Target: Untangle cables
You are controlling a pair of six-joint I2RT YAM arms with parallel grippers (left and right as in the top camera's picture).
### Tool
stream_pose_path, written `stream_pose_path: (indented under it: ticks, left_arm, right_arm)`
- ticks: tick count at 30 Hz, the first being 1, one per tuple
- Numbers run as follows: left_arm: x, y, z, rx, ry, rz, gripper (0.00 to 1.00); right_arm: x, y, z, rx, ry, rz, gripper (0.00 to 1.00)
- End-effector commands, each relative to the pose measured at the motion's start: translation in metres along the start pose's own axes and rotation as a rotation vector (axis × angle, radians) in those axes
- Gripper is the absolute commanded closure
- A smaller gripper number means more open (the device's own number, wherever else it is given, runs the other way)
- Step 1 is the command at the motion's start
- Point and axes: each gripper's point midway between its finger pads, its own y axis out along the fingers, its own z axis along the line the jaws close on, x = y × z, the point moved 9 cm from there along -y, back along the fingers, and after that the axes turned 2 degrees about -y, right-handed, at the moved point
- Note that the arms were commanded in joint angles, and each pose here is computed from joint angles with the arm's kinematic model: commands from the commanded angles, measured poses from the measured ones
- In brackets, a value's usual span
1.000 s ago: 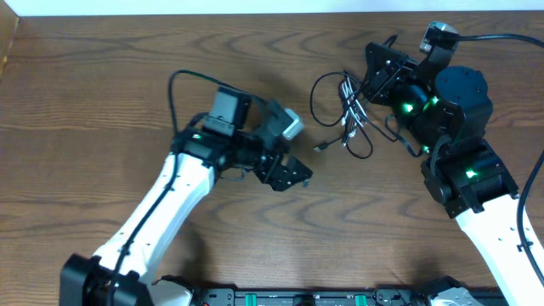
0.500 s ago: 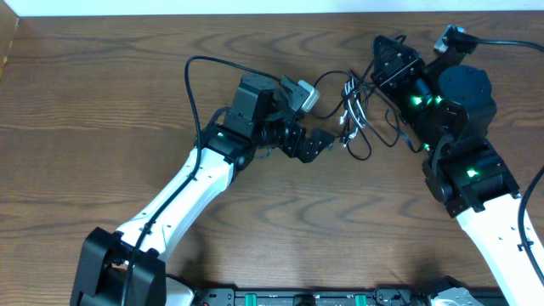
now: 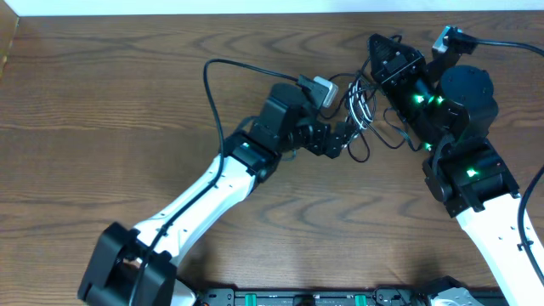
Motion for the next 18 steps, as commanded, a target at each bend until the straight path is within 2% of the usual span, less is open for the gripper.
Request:
stream_pose_path:
  ticks: [1,9,18]
  left_arm:
    - [-0.005,0.016,0.000,0.028,-0.040,0.001,0.02]
    - [-0.014,0.044,0.004,0.007,-0.092,-0.014,0.02]
    - [-0.007,0.050,0.003,-0.017,-0.077,-0.076,0.02]
  right_arm:
    - [0.002,-0.001,0.006,0.029,0.012,0.013,0.99]
    - [0.000,-0.001,0.006,0.033,0.012,0.032,0.99]
    - [-0.002,-0.001,0.007,0.045,0.012,0.061,0.99]
